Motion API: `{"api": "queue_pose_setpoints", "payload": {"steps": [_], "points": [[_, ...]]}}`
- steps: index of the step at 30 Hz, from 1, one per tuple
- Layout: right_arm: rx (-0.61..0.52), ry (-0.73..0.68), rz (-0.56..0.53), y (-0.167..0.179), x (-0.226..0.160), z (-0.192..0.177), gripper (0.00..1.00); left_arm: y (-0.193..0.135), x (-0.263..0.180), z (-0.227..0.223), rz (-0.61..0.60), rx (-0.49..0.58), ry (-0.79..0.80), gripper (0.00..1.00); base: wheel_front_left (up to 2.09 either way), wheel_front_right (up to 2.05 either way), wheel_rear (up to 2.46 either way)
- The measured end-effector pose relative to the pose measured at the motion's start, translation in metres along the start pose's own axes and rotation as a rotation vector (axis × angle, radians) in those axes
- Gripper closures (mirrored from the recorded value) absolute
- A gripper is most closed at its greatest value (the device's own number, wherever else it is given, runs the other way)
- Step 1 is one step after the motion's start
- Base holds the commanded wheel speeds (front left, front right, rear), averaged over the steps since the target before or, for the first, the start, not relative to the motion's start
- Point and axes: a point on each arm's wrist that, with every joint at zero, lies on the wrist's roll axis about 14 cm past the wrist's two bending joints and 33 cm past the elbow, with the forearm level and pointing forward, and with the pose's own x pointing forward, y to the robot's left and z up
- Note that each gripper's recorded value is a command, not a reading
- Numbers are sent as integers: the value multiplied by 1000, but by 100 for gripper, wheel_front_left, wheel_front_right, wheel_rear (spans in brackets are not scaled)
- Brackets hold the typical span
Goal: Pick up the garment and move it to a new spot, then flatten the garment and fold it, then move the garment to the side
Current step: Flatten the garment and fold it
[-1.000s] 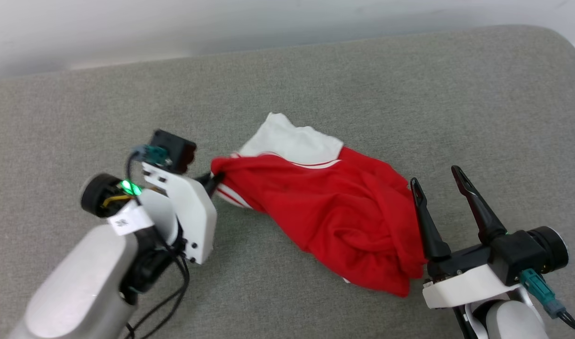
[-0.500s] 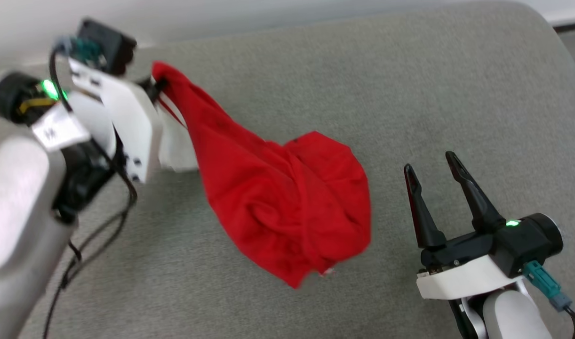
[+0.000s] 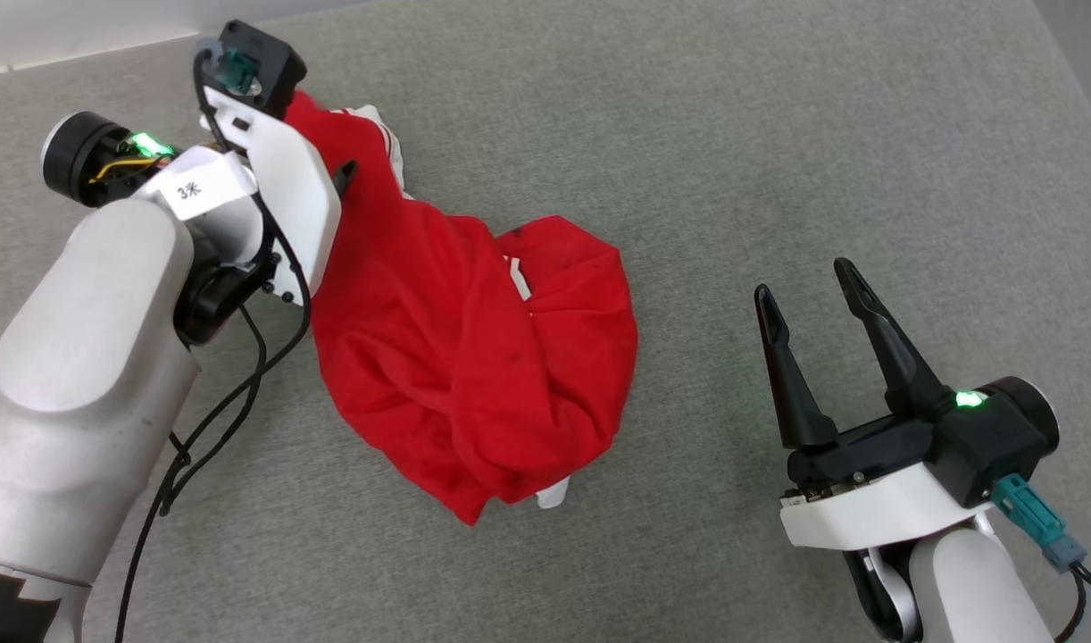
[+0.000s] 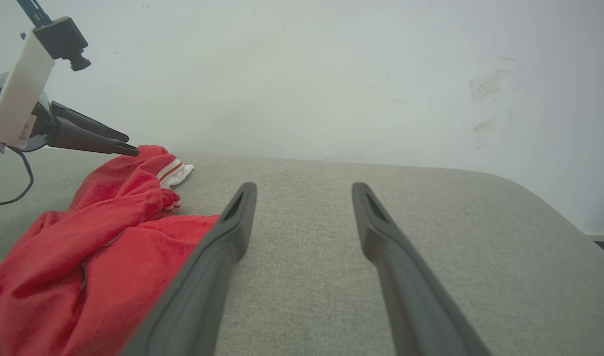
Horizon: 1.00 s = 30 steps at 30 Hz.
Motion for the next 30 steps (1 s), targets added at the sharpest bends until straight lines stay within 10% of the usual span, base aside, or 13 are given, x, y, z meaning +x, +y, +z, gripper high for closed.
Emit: {"api": "queue_pose_setpoints", "payload": {"steps": [17, 30], "points": [[-37, -60, 81, 27, 1, 21, 0, 40, -126, 52, 222, -30, -559, 0, 0, 0, 0], [-42, -92, 184, 64, -10, 34, 0, -10, -238, -13, 362, -162, -802, 0, 0, 0, 0]]}}
